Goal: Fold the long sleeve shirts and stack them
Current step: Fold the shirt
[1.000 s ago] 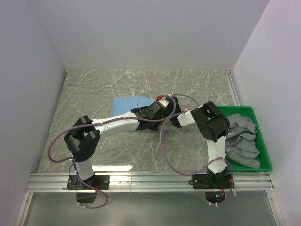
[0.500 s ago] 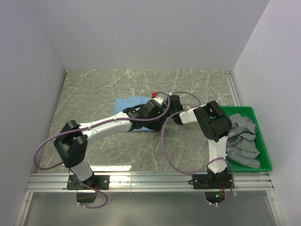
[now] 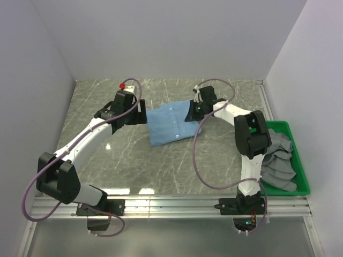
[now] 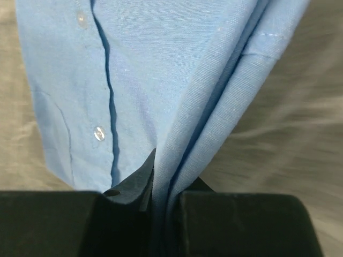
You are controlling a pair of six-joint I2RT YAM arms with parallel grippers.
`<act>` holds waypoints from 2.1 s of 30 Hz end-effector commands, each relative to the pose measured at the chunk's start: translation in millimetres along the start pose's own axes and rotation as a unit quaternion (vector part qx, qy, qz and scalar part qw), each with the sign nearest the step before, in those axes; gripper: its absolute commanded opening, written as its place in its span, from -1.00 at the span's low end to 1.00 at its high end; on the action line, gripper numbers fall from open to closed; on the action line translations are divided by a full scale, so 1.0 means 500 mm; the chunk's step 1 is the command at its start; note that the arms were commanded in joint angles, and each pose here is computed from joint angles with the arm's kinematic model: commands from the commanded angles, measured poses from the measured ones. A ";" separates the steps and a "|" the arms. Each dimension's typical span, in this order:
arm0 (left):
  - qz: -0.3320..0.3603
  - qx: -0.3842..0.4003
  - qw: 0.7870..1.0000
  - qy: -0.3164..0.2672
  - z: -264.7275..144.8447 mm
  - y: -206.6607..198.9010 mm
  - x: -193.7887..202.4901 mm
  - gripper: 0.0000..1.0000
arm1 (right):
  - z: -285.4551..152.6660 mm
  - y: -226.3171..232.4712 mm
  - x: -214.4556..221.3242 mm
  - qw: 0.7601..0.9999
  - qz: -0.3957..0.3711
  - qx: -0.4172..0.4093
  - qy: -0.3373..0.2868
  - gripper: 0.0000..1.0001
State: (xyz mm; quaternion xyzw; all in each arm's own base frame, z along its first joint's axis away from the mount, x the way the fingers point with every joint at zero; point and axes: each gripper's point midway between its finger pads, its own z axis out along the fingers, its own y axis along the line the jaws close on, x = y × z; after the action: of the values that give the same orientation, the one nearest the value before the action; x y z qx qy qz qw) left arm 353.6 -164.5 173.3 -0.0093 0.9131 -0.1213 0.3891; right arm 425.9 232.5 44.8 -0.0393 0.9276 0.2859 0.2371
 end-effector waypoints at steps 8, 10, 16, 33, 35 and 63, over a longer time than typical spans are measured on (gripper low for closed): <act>-0.026 -0.079 0.996 -0.034 -0.041 0.151 -0.024 0.64 | -0.231 -0.130 -0.155 0.945 -0.220 0.240 0.015 -1.00; -0.028 -0.088 0.995 -0.045 -0.048 0.159 -0.035 0.64 | -0.273 -0.150 -0.184 0.926 -0.235 0.296 0.011 -1.00; -0.034 -0.096 0.993 -0.054 -0.054 0.169 -0.036 0.64 | -0.462 -0.217 -0.265 0.818 -0.232 0.524 -0.046 -1.00; -0.047 -0.100 0.992 -0.054 -0.056 0.178 -0.038 0.64 | -0.269 -0.162 -0.210 0.645 -0.407 0.641 0.088 -0.95; -0.047 -0.103 0.992 -0.054 -0.057 0.182 -0.037 0.64 | -0.209 -0.123 -0.184 0.642 -0.428 0.630 0.087 -0.95; -0.077 -0.113 0.988 -0.075 -0.073 0.210 -0.055 0.65 | -0.007 0.239 0.089 0.784 -0.472 0.403 0.021 0.21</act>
State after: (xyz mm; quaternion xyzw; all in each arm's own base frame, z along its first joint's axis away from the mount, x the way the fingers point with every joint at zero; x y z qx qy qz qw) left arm 354.1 -52.1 179.6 -0.1245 0.8977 -0.0301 0.4216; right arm 378.0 293.1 40.6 -0.4220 0.7767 -0.3889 0.2596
